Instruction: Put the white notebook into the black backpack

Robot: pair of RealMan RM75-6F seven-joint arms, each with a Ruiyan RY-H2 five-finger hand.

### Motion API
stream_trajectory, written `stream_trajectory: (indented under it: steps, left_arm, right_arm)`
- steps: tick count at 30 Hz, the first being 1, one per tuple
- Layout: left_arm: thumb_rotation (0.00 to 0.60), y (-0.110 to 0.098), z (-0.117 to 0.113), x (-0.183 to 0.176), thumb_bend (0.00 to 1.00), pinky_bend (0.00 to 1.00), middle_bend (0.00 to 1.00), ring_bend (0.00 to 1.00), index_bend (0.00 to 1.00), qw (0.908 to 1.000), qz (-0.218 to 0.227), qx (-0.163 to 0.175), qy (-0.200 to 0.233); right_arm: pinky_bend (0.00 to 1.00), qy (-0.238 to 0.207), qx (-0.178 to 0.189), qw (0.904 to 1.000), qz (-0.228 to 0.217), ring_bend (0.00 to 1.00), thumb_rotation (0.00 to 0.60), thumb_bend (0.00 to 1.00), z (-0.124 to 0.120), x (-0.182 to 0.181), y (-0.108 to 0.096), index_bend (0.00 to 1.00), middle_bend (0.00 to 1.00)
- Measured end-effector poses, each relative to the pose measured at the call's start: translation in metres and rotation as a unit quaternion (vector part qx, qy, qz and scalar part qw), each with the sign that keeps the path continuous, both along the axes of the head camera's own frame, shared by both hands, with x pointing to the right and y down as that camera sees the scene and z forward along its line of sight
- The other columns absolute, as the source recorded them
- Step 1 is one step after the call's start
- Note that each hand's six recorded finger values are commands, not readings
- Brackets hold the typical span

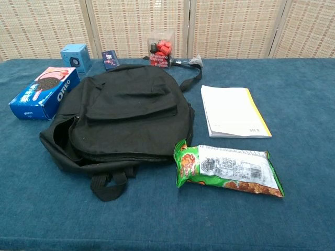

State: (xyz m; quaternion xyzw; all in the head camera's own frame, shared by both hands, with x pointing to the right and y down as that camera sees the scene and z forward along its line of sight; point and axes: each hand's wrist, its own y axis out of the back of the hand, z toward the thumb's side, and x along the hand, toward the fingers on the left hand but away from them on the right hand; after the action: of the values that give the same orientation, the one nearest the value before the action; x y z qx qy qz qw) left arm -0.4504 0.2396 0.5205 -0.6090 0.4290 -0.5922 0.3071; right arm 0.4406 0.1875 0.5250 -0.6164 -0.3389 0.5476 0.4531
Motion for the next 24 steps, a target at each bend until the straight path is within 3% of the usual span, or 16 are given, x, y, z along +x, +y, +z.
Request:
stream_trajectory:
  steps: [15,24]
  left_arm:
    - [0.6,0.001,-0.001,-0.001,0.28,0.07,0.16,0.17,0.28,1.0,-0.003,0.003,0.0]
    - [0.6,0.005,-0.004,-0.006,0.28,0.07,0.16,0.17,0.28,0.9999,-0.013,0.007,-0.004]
  right_arm:
    - [0.18,0.0,-0.002,0.9999,-0.01,0.13,0.6,0.24,0.002,-0.004,-0.005,0.36,0.32]
    - [0.19,-0.01,-0.019,0.9987,-0.047,0.14,0.6,0.2,0.025,-0.026,-0.03,0.36,0.33]
